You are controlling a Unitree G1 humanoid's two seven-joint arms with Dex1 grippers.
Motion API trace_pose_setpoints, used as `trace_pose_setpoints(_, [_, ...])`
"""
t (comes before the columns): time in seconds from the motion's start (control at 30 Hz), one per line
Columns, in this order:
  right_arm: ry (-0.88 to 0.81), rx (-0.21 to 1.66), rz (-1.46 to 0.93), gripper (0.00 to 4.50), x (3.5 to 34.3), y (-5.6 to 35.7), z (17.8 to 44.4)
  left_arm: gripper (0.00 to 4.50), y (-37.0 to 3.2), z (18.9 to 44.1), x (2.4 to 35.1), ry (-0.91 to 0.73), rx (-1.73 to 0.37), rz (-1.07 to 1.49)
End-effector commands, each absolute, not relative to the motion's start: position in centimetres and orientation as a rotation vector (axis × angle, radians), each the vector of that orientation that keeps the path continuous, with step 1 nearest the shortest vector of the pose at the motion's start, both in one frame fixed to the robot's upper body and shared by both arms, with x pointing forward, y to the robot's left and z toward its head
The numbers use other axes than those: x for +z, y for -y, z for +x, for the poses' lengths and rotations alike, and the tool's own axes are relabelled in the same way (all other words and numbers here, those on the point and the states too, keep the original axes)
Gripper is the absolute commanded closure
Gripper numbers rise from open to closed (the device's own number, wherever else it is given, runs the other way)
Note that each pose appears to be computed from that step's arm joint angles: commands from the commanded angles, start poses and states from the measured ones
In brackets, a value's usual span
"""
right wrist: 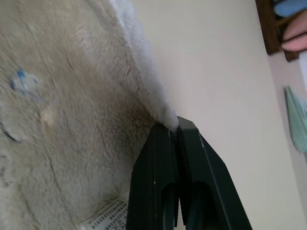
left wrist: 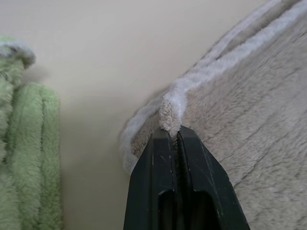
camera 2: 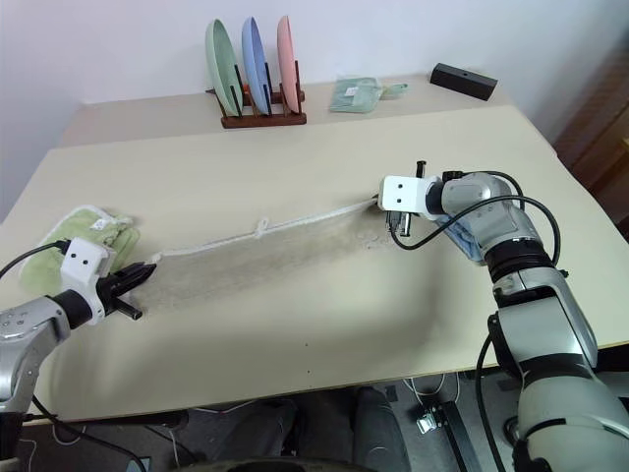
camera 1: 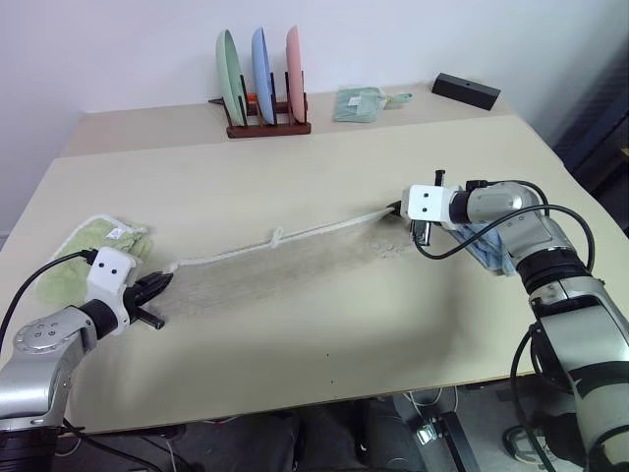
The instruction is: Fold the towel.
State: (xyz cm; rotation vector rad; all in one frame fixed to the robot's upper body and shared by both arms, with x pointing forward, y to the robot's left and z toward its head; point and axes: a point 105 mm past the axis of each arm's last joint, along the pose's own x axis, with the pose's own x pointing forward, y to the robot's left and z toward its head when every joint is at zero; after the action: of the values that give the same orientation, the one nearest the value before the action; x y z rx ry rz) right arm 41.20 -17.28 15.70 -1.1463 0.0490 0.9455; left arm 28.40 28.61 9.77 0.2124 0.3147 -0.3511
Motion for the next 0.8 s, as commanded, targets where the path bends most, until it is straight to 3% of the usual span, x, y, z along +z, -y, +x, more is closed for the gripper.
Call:
trace_pose_setpoints(0.03, [0.008, 0.879, -1.167, 3.10, 17.6, 17.5, 41.9, 3.48, -29.6, 28.6, 10.4, -0.283, -0.290, 0.161])
trace_pose_setpoints(0.23, [0.041, 0.682, -1.241, 0.08, 19.0, 20.8, 42.1, 0.52, -31.8, 29.2, 11.1, -0.221, -0.096, 0.289])
trace_pose_setpoints(0.37, [0.040, 0.594, -1.235, 0.08, 19.6, 22.7, 41.6, 0.52, -31.7, 29.4, 12.1, -0.146, -0.030, 0.283])
trace_pose_setpoints(0.5, [-0.051, 0.690, -0.498, 0.03, 20.4, 22.8, 35.9, 0.47, -27.2, 30.2, 15.3, 0.032, -0.125, 0.221])
trace_pose_setpoints(0.67, [-0.257, 0.754, -0.135, 0.03, 16.8, 20.9, 30.7, 0.47, -20.8, 29.9, 15.2, 0.044, -0.430, 0.266])
trace_pose_setpoints(0.8, [-0.376, 0.688, 0.149, 0.03, 14.6, 19.7, 29.2, 0.47, -17.0, 29.0, 14.9, 0.023, -0.674, 0.241])
